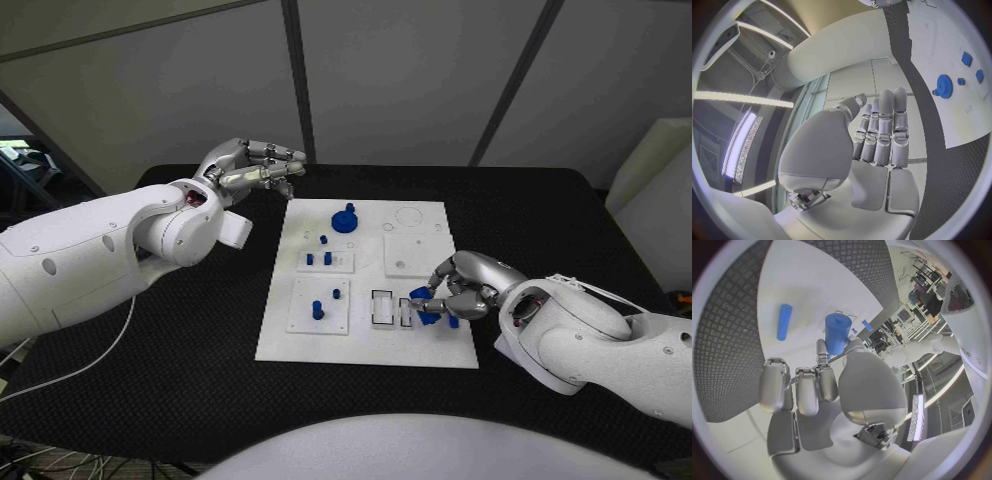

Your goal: Assemble the parts on the task board

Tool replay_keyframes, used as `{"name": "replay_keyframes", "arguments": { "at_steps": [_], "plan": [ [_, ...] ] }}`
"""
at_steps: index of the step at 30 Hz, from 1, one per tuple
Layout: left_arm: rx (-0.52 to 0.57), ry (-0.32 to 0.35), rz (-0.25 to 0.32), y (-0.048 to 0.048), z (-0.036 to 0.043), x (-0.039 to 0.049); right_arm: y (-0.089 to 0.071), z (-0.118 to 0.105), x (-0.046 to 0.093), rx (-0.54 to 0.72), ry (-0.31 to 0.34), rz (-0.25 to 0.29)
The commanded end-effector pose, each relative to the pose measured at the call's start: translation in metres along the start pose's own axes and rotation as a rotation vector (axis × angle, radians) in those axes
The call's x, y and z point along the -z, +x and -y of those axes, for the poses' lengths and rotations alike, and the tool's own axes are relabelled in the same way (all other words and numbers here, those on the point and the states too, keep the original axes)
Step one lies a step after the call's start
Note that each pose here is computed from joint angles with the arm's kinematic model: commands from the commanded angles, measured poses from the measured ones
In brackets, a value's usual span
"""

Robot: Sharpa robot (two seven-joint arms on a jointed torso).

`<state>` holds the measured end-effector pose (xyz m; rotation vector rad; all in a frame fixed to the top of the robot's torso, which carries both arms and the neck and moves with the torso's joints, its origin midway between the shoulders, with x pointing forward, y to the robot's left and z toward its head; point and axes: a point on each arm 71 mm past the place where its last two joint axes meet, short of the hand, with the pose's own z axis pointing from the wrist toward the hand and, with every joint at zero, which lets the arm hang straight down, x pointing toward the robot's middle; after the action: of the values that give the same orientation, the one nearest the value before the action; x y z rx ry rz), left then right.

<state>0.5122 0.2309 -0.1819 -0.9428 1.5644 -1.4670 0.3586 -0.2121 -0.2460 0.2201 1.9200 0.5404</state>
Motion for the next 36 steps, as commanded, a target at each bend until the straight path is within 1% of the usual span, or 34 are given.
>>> {"name": "replay_keyframes", "arguments": {
  "at_steps": [1,5,12,15,19,28,32,36],
  "plan": [
    [0.005,0.009,-0.012,0.0016,0.0013,-0.0003,-0.002,-0.01,-0.002,-0.122,-0.005,0.004],
    [0.006,0.01,-0.014,0.0023,0.0016,-0.0004,0.001,-0.018,-0.008,-0.132,-0.014,-0.018],
    [0.008,0.012,-0.02,0.0053,0.0019,-0.0019,0.01,-0.03,-0.025,-0.116,-0.021,-0.086],
    [0.009,0.013,-0.022,0.0065,0.0019,-0.0027,0.015,-0.035,-0.031,-0.09,-0.021,-0.112],
    [0.009,0.014,-0.023,0.007,0.002,-0.0029,0.019,-0.037,-0.038,-0.054,-0.005,-0.136],
    [0.01,0.014,-0.026,0.0075,0.0021,-0.0028,0.024,-0.041,-0.043,-0.005,0.018,-0.162],
    [0.01,0.014,-0.026,0.0075,0.0021,-0.0027,0.024,-0.042,-0.043,0.014,0.026,-0.158],
    [0.01,0.013,-0.026,0.0072,0.002,-0.0026,0.023,-0.041,-0.043,0.042,0.04,-0.141]
  ]
}}
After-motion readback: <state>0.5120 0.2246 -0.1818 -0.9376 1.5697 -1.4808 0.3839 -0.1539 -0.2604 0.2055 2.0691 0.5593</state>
